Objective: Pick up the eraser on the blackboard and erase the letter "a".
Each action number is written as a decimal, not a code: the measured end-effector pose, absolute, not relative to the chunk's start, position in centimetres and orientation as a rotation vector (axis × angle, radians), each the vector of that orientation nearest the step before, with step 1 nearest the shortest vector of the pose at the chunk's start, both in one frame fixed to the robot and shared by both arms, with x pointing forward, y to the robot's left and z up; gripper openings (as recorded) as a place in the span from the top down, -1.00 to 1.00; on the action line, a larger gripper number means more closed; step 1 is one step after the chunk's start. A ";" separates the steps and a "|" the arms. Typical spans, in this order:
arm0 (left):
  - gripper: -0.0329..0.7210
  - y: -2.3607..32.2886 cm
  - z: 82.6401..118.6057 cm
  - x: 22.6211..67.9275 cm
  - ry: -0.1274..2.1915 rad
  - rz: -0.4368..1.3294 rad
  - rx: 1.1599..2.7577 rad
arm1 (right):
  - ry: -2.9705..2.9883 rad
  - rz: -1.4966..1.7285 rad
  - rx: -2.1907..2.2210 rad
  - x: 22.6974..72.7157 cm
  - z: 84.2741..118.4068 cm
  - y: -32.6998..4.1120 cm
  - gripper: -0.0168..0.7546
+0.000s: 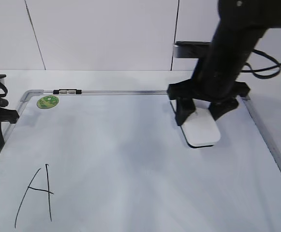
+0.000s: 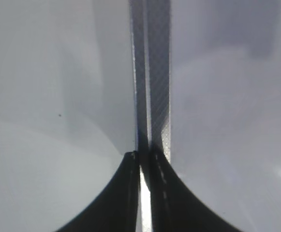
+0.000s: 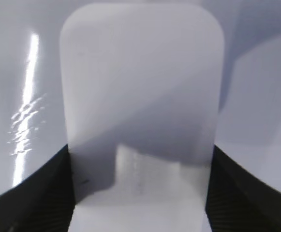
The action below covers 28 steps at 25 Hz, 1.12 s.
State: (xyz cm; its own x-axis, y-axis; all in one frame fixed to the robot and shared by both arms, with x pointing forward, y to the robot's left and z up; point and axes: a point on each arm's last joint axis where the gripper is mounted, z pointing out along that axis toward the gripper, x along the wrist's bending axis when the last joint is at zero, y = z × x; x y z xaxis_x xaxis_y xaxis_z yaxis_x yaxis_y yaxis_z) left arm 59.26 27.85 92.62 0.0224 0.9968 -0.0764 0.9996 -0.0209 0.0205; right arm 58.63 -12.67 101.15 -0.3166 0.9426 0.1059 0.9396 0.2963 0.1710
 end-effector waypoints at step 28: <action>0.85 27.8 92.6 59.3 2.149 -0.063 2.196 | 2.294 0.266 1.990 58.0 99.1 -26.8 -0.44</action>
State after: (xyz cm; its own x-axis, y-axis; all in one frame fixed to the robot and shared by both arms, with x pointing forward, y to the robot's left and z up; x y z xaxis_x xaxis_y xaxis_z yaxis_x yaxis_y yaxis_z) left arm 59.25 27.84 92.62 0.0223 0.9968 -0.0766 0.9996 -0.0209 0.0199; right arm 57.98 -26.81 99.11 -0.1454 0.9884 0.0437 0.9722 0.1345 0.1917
